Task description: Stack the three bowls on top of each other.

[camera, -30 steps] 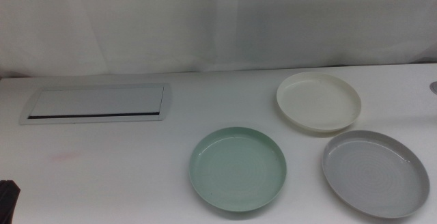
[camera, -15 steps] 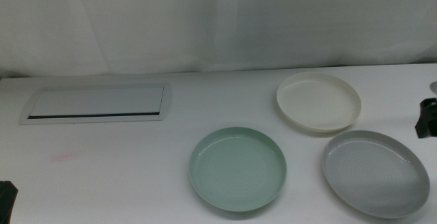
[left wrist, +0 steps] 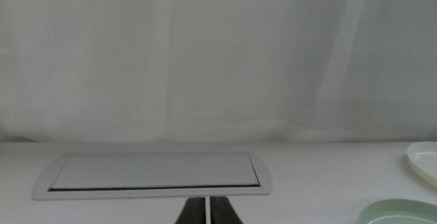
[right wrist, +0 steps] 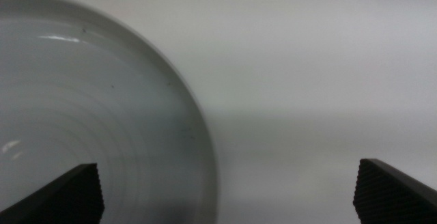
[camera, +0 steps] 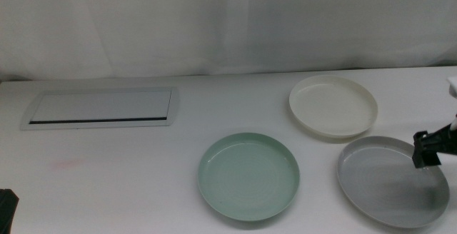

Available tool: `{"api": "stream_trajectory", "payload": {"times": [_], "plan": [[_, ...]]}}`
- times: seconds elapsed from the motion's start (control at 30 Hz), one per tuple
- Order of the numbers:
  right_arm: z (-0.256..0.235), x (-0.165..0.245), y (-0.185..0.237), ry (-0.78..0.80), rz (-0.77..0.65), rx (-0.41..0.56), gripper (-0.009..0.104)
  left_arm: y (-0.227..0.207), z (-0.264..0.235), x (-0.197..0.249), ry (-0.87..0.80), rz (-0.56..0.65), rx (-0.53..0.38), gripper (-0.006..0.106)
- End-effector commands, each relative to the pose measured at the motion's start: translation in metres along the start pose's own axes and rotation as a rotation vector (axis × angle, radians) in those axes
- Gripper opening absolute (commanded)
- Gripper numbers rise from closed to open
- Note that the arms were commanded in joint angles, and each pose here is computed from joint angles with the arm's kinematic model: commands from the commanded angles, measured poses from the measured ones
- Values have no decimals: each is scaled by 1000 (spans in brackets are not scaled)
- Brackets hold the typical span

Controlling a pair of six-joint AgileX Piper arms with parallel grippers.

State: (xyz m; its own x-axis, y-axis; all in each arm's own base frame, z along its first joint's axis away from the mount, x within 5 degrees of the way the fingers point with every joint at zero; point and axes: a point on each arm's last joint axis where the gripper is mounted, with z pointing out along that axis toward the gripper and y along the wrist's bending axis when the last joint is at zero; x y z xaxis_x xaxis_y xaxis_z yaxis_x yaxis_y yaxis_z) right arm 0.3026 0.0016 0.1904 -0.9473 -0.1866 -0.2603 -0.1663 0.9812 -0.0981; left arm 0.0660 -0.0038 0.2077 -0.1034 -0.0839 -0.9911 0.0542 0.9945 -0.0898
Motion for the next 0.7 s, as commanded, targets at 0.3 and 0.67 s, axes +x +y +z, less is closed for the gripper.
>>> {"api": "stream_trajectory", "payload": {"times": [0.3,0.67], "plan": [[37,17,4,29,-18,-10,103,0,-1,-3,-13,-15,-3,-3],[40,16,5,19,-12,-11,81,0,-1,-3,-13,-15,-3,-3]]}}
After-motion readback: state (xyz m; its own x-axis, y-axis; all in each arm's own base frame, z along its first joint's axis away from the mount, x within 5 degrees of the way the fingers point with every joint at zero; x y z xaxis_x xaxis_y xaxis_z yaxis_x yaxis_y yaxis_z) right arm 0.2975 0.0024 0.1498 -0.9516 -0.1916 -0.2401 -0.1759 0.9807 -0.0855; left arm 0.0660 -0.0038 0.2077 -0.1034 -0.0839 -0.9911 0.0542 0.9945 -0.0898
